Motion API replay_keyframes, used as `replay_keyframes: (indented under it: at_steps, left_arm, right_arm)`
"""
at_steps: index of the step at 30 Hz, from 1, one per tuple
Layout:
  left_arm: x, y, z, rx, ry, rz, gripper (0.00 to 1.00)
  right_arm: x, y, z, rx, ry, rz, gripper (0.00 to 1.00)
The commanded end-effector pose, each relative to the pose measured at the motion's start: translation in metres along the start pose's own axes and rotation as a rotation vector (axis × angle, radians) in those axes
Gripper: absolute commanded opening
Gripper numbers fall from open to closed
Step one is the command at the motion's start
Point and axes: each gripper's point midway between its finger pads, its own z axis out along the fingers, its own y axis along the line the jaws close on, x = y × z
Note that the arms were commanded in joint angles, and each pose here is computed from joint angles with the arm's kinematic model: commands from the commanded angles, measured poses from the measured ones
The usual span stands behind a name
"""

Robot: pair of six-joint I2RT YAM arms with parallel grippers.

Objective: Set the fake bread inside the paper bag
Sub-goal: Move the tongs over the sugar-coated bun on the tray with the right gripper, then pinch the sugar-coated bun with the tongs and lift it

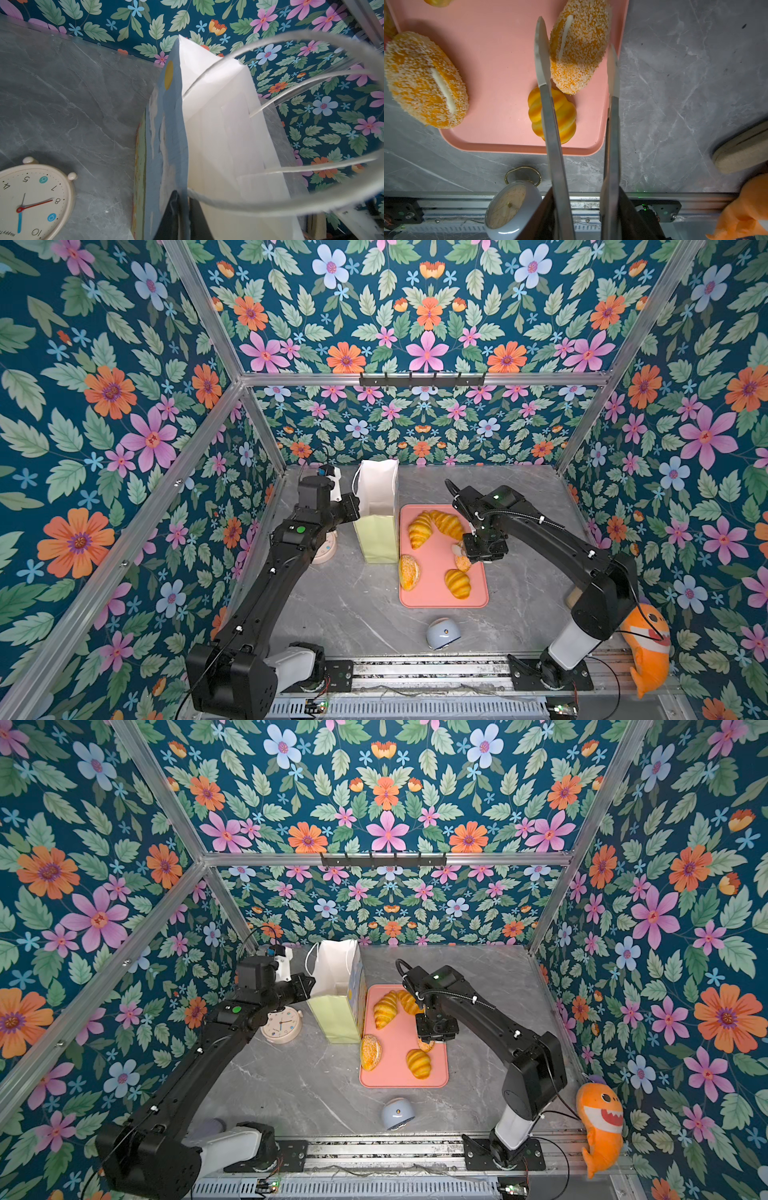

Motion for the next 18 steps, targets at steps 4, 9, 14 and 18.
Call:
replay_keyframes:
  at_steps: [4, 9, 14, 18]
  left_arm:
    - [0.000, -0.003, -0.002, 0.011, -0.003, 0.012, 0.12]
    - [-0.002, -0.003, -0.004, 0.011, -0.009, 0.011, 0.12]
    - [-0.002, -0.003, -0.004, 0.010, -0.008, 0.011, 0.12]
    - [-0.004, -0.004, -0.004, 0.010, -0.012, 0.011, 0.12]
  right_arm:
    - [0.003, 0.000, -0.006, -0.006, -0.001, 0.007, 0.39]
    - [0.004, -0.001, -0.012, -0.014, -0.011, 0.002, 0.35]
    - [0.005, -0.004, -0.036, -0.031, -0.064, -0.009, 0.33]
    - [0.004, -0.006, -0.061, -0.045, -0.124, -0.026, 0.33]
